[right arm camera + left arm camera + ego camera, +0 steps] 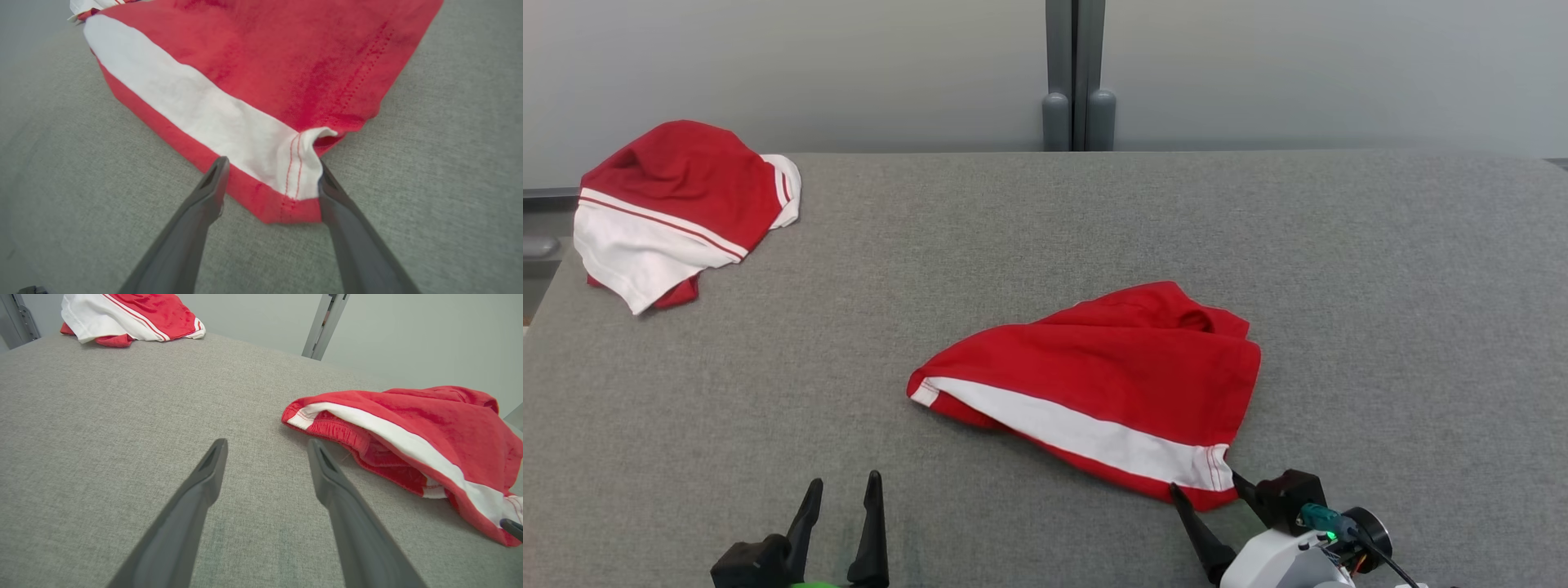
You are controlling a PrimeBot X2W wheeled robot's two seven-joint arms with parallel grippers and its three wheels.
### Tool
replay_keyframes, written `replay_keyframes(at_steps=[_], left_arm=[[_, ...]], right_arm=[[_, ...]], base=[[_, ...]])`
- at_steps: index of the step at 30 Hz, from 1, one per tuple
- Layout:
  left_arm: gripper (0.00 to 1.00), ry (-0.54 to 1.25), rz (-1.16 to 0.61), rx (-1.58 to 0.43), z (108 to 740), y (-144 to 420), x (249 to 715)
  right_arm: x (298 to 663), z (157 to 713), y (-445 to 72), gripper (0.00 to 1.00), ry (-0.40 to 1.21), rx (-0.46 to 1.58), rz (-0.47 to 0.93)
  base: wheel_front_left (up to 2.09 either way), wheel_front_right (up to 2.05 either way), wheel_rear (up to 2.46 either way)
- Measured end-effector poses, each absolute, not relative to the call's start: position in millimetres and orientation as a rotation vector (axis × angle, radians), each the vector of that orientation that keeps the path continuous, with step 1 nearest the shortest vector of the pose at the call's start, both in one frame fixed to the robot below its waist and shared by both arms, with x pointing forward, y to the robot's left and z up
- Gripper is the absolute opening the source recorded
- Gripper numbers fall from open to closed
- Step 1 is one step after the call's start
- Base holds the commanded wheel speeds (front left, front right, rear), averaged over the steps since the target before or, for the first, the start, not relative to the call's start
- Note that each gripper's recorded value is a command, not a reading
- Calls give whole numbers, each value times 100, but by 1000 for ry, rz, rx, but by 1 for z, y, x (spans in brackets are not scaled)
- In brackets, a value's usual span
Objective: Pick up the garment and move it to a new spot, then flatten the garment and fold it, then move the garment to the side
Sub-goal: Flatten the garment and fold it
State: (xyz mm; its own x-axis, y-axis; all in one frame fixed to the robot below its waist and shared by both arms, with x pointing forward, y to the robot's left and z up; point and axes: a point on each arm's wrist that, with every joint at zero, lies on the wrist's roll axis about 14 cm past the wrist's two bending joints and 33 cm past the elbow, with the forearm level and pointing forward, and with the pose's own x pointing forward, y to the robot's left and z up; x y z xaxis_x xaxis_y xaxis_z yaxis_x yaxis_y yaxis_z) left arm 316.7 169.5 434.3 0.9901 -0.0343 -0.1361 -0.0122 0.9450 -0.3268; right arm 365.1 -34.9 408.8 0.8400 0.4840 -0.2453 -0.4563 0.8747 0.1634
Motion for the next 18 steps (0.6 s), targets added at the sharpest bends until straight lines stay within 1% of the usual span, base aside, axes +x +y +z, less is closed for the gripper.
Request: replay_keyframes(at_steps=[8, 18], left_arm=[[100, 149, -9, -333, 432, 170, 317], [100, 152, -12, -333, 431, 169, 319]], right_arm=[[365, 410, -29, 100, 280, 88, 522], [373, 417, -36, 100, 250, 81, 497]], base=[[0, 0, 0], [0, 0, 0]])
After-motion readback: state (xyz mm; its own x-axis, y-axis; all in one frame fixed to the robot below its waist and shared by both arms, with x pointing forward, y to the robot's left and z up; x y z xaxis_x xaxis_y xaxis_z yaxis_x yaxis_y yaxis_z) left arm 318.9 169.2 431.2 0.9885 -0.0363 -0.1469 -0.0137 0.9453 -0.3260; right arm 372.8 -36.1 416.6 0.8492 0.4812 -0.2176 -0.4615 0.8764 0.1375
